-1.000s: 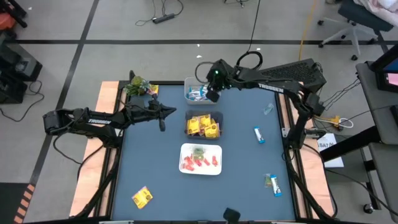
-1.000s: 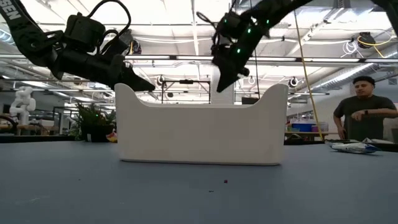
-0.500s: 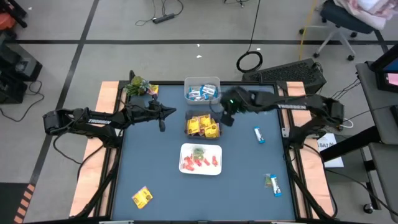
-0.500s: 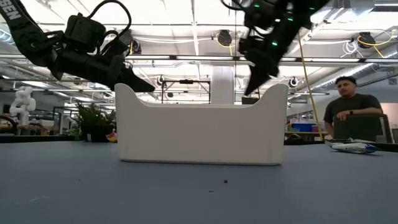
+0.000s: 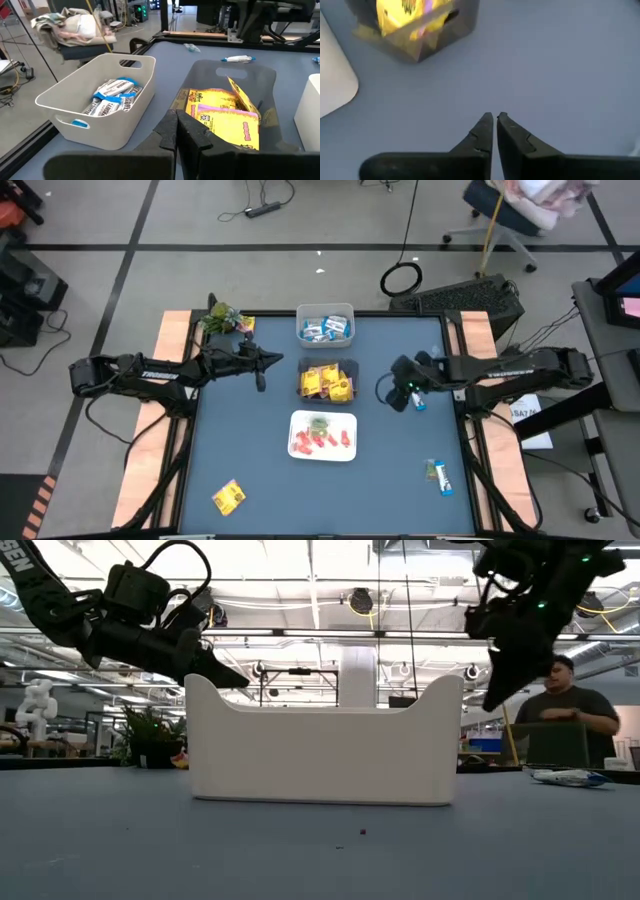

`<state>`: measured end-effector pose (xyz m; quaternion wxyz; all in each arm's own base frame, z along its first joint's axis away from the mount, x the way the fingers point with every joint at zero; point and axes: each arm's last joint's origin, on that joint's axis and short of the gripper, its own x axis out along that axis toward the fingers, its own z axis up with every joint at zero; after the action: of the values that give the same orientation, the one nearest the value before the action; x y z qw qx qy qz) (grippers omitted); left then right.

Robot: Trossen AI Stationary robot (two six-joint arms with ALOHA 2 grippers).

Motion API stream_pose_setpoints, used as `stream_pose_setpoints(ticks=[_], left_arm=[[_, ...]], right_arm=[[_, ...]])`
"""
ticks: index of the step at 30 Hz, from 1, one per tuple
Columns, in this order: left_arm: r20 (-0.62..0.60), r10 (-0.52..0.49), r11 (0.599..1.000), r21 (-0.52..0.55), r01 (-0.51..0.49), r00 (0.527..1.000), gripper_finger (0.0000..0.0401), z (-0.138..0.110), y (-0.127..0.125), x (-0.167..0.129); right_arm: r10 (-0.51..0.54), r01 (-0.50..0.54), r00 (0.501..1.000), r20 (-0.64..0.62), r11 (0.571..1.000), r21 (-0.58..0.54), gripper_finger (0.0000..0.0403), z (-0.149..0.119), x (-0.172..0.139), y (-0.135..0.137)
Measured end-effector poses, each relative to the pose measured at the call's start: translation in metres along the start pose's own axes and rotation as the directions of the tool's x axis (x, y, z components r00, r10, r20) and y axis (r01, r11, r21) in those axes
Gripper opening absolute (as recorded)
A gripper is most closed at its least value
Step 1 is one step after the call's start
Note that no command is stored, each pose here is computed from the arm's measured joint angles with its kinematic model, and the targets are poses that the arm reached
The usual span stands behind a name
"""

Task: Sort candy
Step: Put the white chocolate bar into the gray bin

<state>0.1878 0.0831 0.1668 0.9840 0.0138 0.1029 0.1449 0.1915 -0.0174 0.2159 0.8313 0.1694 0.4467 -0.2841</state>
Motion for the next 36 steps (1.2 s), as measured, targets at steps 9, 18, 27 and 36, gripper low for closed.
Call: stream_pose_setpoints(ticks=[9,18,27,36], left_arm=[[-0.003,0.0,1.0,-0.001,0.0,1.0,0.0007,0.0,0.0,0.0],[-0.009,-0.001,1.0,-0.002,0.001,1.0,0.0007,-0.001,0.0,0.0],[-0.01,-0.001,1.0,-0.002,0.001,1.0,0.0007,-0.001,0.0,0.0],[-0.01,-0.001,1.0,-0.002,0.001,1.0,0.0007,-0.001,0.0,0.0]], right_arm=[[0.002,0.021,0.983,-0.182,0.992,0.124,0.0091,-0.03,-0.009,0.013],[-0.085,0.166,0.939,-0.334,0.961,0.222,0.0153,-0.05,-0.01,0.014],[-0.195,0.305,0.886,-0.42,0.928,0.213,0.0157,-0.078,0.018,0.003],[-0.154,0.255,0.919,-0.363,0.934,0.249,0.0146,-0.086,0.032,0.003]])
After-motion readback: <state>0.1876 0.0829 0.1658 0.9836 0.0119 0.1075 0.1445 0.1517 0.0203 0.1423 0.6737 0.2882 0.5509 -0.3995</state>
